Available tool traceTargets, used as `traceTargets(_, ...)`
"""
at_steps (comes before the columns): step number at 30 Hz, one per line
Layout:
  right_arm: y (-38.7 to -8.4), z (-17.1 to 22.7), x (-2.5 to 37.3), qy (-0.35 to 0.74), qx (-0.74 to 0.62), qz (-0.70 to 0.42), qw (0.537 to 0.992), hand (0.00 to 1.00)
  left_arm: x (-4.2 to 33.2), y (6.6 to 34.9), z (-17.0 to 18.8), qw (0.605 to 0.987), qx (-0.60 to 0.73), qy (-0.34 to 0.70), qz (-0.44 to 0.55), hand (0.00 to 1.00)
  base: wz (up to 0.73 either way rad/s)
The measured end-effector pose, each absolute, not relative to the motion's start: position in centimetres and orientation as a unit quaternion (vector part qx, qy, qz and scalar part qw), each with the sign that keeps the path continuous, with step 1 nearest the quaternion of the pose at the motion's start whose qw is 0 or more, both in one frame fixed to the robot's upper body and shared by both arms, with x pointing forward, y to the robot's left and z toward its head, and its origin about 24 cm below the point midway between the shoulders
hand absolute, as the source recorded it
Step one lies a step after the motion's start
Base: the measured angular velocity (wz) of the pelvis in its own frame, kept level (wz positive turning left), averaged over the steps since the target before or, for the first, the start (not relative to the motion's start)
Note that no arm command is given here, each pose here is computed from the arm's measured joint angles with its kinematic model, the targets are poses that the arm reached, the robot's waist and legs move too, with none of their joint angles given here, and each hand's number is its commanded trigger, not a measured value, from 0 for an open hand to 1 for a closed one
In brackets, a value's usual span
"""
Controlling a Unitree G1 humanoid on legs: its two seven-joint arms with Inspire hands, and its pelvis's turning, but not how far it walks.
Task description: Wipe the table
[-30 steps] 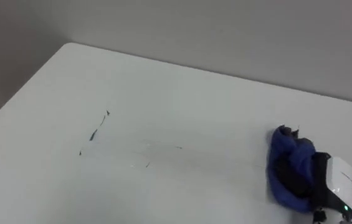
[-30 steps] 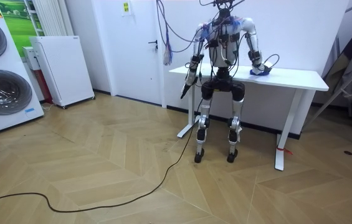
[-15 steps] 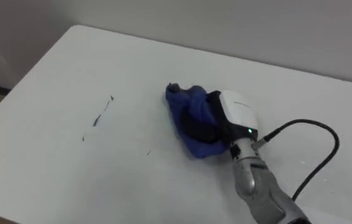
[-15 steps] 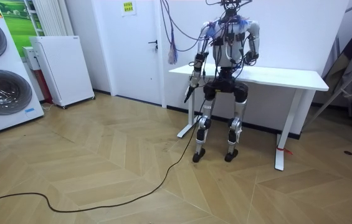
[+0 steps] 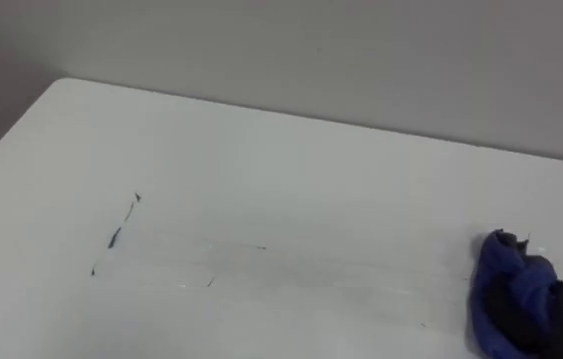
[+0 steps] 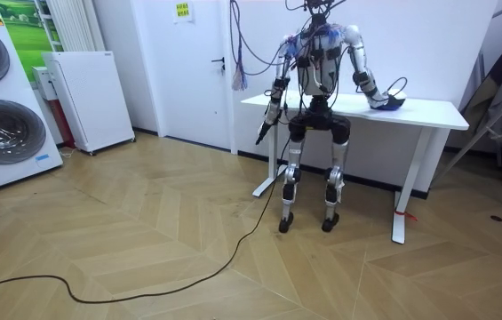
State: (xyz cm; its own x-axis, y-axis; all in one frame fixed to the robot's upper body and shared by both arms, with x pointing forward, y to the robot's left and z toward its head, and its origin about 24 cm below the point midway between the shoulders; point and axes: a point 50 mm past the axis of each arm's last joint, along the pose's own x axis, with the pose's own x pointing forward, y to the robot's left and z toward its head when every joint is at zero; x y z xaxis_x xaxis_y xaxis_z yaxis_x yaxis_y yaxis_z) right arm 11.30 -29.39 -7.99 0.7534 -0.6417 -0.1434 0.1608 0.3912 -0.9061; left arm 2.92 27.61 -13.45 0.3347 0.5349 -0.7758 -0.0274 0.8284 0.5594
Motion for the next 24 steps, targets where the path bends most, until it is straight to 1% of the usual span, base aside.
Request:
traceTargets(2,-28.8,-8.0,12.4,0.245,-0.488,-0.257,0.797,1.00,4.0,27.1,-13.5,0.792,0.235,0.538,0.169,0.00,-0.43)
traceTargets(5,-26.5,-7.4,15.5,0.224,-0.492,-0.244,0.805,1.00,4.7,26.2,-14.0,0.792,0.240,0.538,0.157,0.00,-1.04)
traceTargets(6,-24.6,-7.0,17.6,0.196,-0.502,-0.217,0.814,1.00,5.0,25.9,-14.3,0.790,0.246,0.540,0.150,0.00,-1.39)
traceTargets(7,-21.7,-6.3,20.3,0.159,-0.510,-0.171,0.828,1.00,5.1,25.6,-14.7,0.784,0.252,0.550,0.140,0.00,-1.34)
traceTargets(8,-20.1,-5.9,21.6,0.136,-0.516,-0.145,0.833,1.00,5.4,25.5,-14.8,0.783,0.254,0.551,0.136,0.00,-0.90)
traceTargets(9,-16.6,-4.9,23.8,0.093,-0.523,-0.092,0.842,1.00,6.8,25.3,-14.9,0.790,0.250,0.544,0.132,0.00,0.00)
traceTargets(10,-13.8,-4.0,25.2,0.057,-0.527,-0.047,0.846,1.00,8.7,25.1,-14.6,0.805,0.251,0.523,0.127,0.00,0.37)
traceTargets(11,-12.5,-3.4,26.0,0.038,-0.525,-0.025,0.850,1.00,9.5,24.8,-14.5,0.813,0.249,0.512,0.122,0.00,0.63)
traceTargets(13,-7.9,0.1,29.6,-0.062,-0.528,0.049,0.845,1.00,11.1,24.5,-13.9,0.839,0.234,0.476,0.123,0.00,0.03)
traceTargets(15,-6.3,2.6,31.3,-0.117,-0.526,0.066,0.840,1.00,10.7,25.5,-13.9,0.832,0.233,0.486,0.132,0.00,0.15)
traceTargets(17,-7.0,2.9,31.7,-0.117,-0.519,0.057,0.845,1.00,10.4,26.3,-13.7,0.829,0.221,0.492,0.145,0.00,0.80)
traceTargets(18,-8.3,1.6,31.2,-0.089,-0.523,0.057,0.846,1.00,10.3,26.3,-13.8,0.828,0.217,0.497,0.142,0.00,0.66)
traceTargets(19,-9.8,0.4,30.4,-0.067,-0.510,0.048,0.856,1.00,10.2,25.9,-14.0,0.830,0.208,0.500,0.134,0.00,0.53)
traceTargets(20,-10.1,0.4,30.1,-0.069,-0.504,0.042,0.860,1.00,10.1,25.8,-14.0,0.830,0.205,0.502,0.131,0.00,0.27)
traceTargets(24,-14.6,-1.4,27.0,-0.040,-0.502,0.017,0.864,1.00,9.5,26.5,-13.9,0.838,0.159,0.497,0.161,0.00,-0.10)
